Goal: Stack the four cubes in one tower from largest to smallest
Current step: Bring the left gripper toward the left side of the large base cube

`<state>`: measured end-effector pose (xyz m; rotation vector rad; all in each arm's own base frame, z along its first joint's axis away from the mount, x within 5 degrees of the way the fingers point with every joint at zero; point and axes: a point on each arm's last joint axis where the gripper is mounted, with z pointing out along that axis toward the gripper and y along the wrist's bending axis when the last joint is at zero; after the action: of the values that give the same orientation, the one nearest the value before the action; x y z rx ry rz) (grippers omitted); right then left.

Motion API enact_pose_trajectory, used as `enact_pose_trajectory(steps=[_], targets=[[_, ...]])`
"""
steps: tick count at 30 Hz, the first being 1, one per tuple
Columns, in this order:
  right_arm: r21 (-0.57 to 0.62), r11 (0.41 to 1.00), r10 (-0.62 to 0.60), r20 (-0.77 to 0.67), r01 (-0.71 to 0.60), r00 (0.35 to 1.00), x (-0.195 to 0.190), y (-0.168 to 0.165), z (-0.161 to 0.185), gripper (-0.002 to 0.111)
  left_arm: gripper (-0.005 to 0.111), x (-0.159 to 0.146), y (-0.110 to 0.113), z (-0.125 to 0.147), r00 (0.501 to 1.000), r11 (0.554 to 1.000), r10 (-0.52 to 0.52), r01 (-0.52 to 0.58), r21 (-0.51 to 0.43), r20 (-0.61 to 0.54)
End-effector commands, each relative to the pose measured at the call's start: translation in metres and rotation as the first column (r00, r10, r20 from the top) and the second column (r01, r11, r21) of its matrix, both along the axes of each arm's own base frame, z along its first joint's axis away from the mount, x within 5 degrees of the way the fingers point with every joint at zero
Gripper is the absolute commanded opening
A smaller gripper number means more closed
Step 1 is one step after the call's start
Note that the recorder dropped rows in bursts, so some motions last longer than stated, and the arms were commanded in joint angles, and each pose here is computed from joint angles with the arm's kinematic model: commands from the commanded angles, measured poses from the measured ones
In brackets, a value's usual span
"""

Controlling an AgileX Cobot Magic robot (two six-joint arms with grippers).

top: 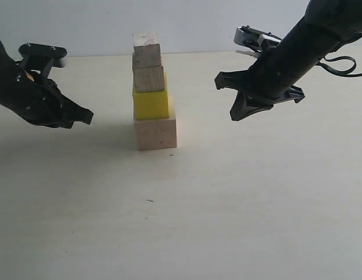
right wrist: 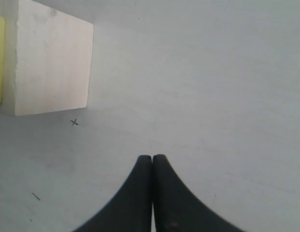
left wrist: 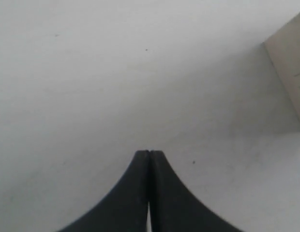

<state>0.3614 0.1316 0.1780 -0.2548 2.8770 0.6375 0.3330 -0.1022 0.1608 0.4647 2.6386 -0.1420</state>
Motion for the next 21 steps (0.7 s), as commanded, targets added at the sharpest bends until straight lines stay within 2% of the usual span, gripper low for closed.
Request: enact_pose_trajectory(steps=[1, 5, 9, 11, 13, 14, 16, 18, 21], targets=[[-0.002, 1.000, 0.008, -0.004, -0.008, 1.000, -0.001, -0.002, 0.000, 0.000, 0.000, 0.016, -0.010, -0.011, 0.991, 0.991, -0.133, 0.133, -0.029, -0.009], [0.000, 1.000, 0.015, -0.022, -0.015, 1.000, -0.002, -0.002, 0.000, 0.000, 0.000, 0.026, -0.007, -0.018, 0.973, 0.973, -0.231, 0.231, -0.018, 0.009], [0.000, 1.000, 0.016, -0.024, -0.016, 1.000, -0.003, -0.002, 0.000, 0.000, 0.000, 0.033, 0.010, -0.018, 0.976, 0.975, -0.212, 0.214, -0.052, 0.039], [0.000, 1.000, 0.016, -0.024, -0.016, 1.000, -0.003, -0.002, 0.000, 0.000, 0.000, 0.037, 0.020, -0.016, 0.988, 0.980, -0.148, 0.153, -0.127, 0.046], [0.001, 1.000, 0.014, -0.029, -0.014, 0.999, -0.003, -0.002, -0.001, 0.000, 0.000, 0.039, 0.030, -0.012, 0.992, 0.963, -0.117, 0.126, -0.237, 0.050], [0.001, 1.000, 0.015, -0.031, -0.015, 0.999, -0.003, -0.002, -0.001, 0.000, 0.000, 0.040, 0.034, -0.009, 0.994, 0.941, -0.095, 0.109, -0.319, 0.059], [0.003, 1.000, 0.014, -0.032, -0.014, 0.999, -0.003, -0.002, 0.000, 0.000, 0.000, 0.043, 0.044, 0.000, 0.996, 0.869, -0.057, 0.085, -0.488, 0.072], [0.003, 1.000, 0.014, -0.032, -0.014, 0.999, -0.003, -0.002, 0.000, 0.000, 0.000, 0.045, 0.054, 0.007, 0.998, 0.778, -0.016, 0.053, -0.626, 0.065], [0.003, 1.000, 0.015, -0.033, -0.015, 0.999, -0.003, -0.002, 0.000, 0.000, 0.000, 0.047, 0.061, 0.003, 1.000, 0.736, -0.026, 0.027, -0.676, 0.012]])
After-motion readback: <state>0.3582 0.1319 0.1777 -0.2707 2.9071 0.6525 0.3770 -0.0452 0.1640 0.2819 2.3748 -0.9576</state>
